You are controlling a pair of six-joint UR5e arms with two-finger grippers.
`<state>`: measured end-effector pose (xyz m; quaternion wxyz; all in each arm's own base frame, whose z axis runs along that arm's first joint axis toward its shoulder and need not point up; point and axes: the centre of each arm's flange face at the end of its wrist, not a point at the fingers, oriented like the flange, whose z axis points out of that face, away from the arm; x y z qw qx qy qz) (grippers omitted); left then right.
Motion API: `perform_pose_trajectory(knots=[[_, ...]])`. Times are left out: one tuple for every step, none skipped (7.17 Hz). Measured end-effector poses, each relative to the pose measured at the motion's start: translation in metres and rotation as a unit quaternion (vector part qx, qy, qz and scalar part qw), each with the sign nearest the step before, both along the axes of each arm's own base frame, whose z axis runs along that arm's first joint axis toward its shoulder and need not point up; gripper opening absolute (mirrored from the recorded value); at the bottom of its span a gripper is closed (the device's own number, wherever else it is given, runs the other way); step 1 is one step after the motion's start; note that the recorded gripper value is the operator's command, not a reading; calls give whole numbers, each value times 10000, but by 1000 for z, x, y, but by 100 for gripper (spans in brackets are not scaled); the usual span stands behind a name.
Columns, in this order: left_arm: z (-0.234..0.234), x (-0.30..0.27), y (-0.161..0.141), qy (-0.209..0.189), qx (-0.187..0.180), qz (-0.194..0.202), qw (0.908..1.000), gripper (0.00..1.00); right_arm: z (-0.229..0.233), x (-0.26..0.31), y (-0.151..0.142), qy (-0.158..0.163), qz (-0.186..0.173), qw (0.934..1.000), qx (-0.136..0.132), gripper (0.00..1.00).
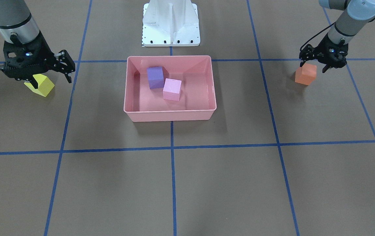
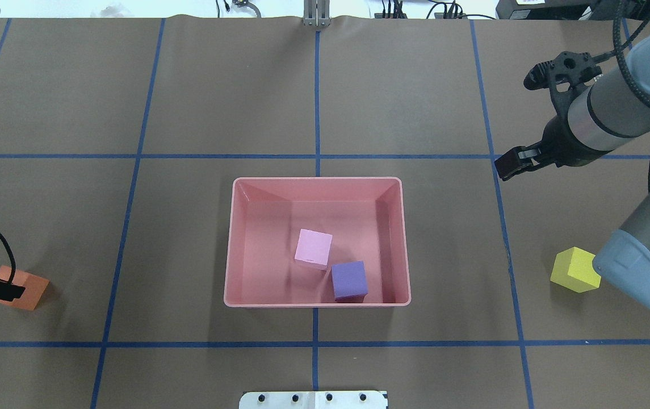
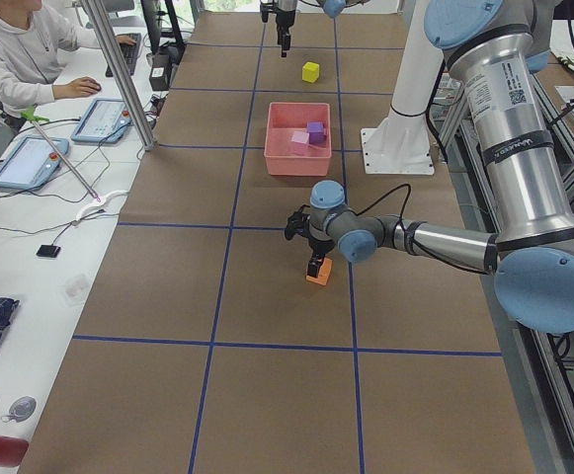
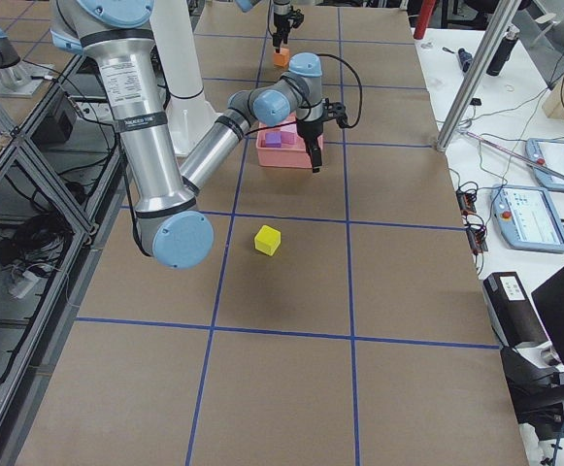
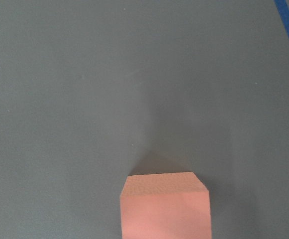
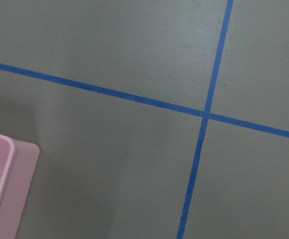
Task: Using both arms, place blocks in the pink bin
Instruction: 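Lower the left gripper onto the orange cube while the right gripper withdraws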
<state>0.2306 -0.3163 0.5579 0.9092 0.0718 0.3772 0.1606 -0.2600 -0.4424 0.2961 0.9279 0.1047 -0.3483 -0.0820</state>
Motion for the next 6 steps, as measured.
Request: perform_pose_trajectory(knots=[[5,5,-3,-20,-31,2,10000,100,2,3,1,7,-11,10000,-6,100],[10,12,-7,-41,-57,19,10000,100,4,4,1,13,-14,10000,-13,100],[16,20,-9,-58,-85,52,9999,100,4,4,1,14,-14,10000,-17,100],[18,29,-10,-59,-129,76,9999,91,4,4,1,15,-13,10000,-19,100],[19,37,-8,-60,-179,102,9998,51,5,4,1,17,-15,10000,-22,100],[20,42,-6,-61,-208,133,9997,32,5,3,1,18,-19,10000,-26,100]])
